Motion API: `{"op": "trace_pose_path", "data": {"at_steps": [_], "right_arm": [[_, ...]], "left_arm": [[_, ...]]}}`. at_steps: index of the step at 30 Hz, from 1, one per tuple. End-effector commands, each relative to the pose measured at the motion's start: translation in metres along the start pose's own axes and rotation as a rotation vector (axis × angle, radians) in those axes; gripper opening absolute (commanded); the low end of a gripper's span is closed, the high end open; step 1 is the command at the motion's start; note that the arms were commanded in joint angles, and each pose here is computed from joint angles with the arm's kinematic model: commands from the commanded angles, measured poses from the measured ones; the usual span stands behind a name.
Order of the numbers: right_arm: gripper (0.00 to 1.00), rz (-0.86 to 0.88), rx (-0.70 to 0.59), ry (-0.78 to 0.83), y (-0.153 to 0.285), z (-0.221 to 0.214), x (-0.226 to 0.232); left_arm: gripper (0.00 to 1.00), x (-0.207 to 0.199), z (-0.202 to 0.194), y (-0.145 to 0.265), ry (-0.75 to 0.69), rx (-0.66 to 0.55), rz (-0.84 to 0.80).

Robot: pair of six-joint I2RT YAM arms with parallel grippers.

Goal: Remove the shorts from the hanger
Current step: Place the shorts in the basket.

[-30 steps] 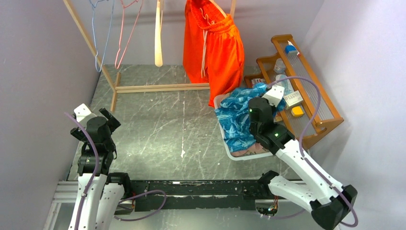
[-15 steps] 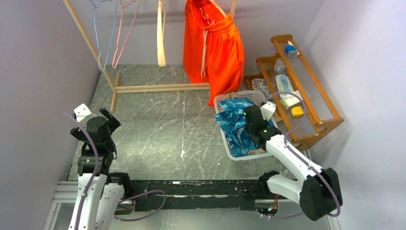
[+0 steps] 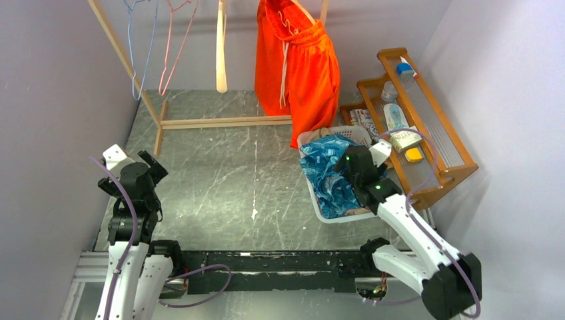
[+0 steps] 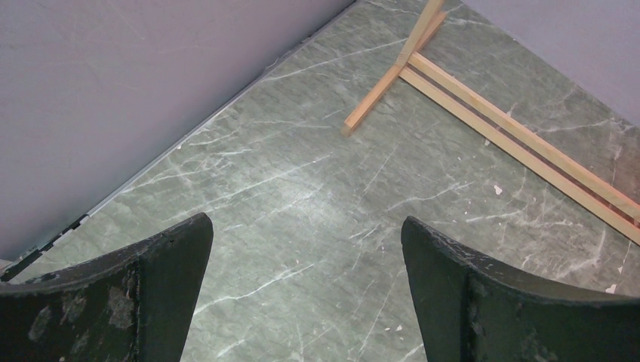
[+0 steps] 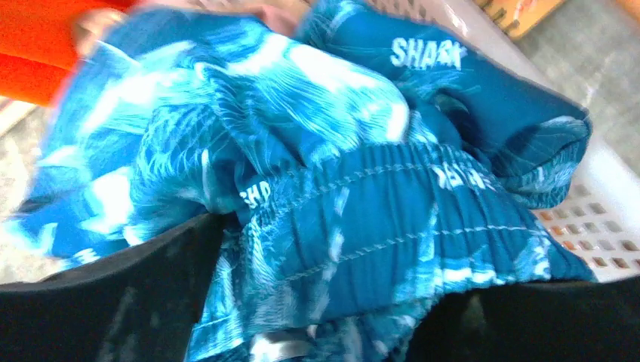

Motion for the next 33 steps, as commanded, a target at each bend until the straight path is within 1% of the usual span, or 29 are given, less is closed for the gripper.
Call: {"op": "trace_pose_path", "data": {"at_steps": [1, 5, 10, 12, 14, 15, 17, 20, 22, 24, 27, 29, 31, 33], "right_arm": [[0.98, 0.033, -0.118, -0.028, 0.028, 0.046, 0.001], [0.99, 0.049, -0.153, -0.020, 0.048, 0.077, 0.007], [0.97, 0.200, -0.241, -0.006, 0.066, 0.111, 0.033], [0.96, 0.270, -0.285, 0.019, 0.065, 0.117, 0.045], [0.94, 0.312, -0.272, 0.053, 0.054, 0.113, 0.059], [0.92, 0.313, -0.241, 0.078, 0.044, 0.109, 0.065], [0.82, 0.264, -0.161, 0.100, 0.023, 0.099, 0.072], [0.76, 0.189, -0.048, 0.154, -0.011, 0.073, 0.076], [0.69, 0.115, 0.031, 0.157, -0.038, 0.043, 0.067], [0.62, 0.048, 0.151, 0.144, -0.056, 0.000, 0.052], [0.60, 0.052, 0.292, 0.111, -0.066, -0.061, 0.038], [0.61, 0.036, 0.366, 0.109, -0.067, -0.086, 0.030], [0.62, 0.008, 0.383, 0.117, -0.066, -0.091, 0.023], [0.64, 0.009, 0.336, 0.124, -0.061, -0.075, 0.024]], "left_arm": [[0.99, -0.001, 0.006, -0.001, 0.014, -0.032, -0.010], [0.99, -0.002, 0.006, -0.001, 0.012, -0.031, -0.012], [0.99, -0.002, 0.005, -0.001, 0.010, -0.029, -0.015], [0.99, -0.001, 0.006, -0.001, 0.011, -0.031, -0.010], [0.99, -0.001, 0.006, -0.001, 0.013, -0.031, -0.010], [0.99, -0.001, 0.006, -0.001, 0.013, -0.031, -0.009], [0.99, -0.001, 0.006, -0.001, 0.013, -0.031, -0.007], [0.99, 0.000, 0.006, -0.001, 0.017, -0.033, -0.004], [0.99, 0.000, 0.007, -0.001, 0.016, -0.035, -0.005], [0.99, 0.000, 0.007, -0.001, 0.019, -0.036, -0.001], [0.99, 0.002, 0.008, 0.000, 0.022, -0.041, 0.003], [0.99, 0.001, 0.008, 0.000, 0.023, -0.042, 0.001], [0.99, 0.001, 0.007, 0.000, 0.019, -0.038, 0.001], [0.99, -0.001, 0.006, -0.001, 0.014, -0.032, -0.007]]}}
Point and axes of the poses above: each gripper's point midway between its finger pads, its own y axis back along the fingers, its own x axis along the line the jaws close on, z = x × y, the point moved 3 cm from there along y, back along the fingers, and after that the axes turned 8 degrees about y, right-handed, at the moved point
